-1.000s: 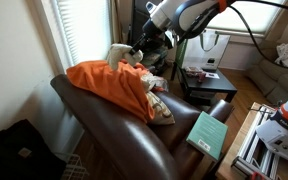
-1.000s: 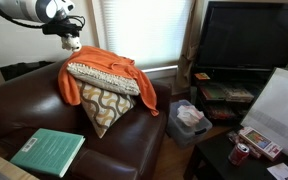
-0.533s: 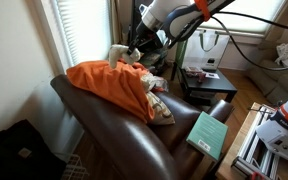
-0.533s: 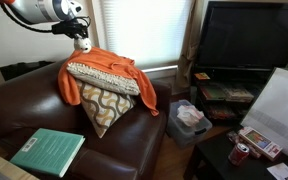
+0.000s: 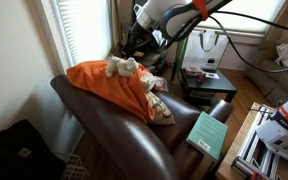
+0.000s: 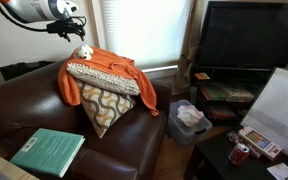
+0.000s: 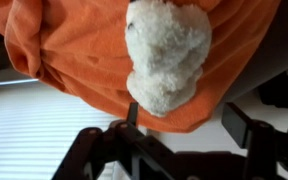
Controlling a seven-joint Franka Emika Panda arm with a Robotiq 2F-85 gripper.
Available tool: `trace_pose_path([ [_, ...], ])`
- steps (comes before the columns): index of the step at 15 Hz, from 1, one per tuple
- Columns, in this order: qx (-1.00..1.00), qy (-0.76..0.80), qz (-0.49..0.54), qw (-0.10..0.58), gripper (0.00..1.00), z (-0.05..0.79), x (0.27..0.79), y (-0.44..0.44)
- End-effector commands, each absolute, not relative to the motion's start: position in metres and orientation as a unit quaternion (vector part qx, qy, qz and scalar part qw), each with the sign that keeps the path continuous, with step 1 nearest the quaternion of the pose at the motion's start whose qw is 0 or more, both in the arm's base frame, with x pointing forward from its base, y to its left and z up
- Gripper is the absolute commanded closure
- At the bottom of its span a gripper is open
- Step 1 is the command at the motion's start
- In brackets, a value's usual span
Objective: Put the white plush bear on the orange towel
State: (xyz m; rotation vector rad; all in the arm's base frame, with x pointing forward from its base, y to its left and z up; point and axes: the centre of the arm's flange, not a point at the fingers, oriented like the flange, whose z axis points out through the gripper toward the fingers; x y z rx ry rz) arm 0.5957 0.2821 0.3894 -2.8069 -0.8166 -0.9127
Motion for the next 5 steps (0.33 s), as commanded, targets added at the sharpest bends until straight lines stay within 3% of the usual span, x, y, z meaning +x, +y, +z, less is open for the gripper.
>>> trace_pose_path([
  [1, -0.878, -0.326, -0.348, 0.035, 0.0, 0.462, 0.538, 0.296],
  [4, -0.839, -0.411, -0.354, 0.041, 0.0, 0.509, 0.485, 0.316],
  [5, -0.855, -0.369, -0.362, 0.04, 0.0, 0.486, 0.53, 0.327],
])
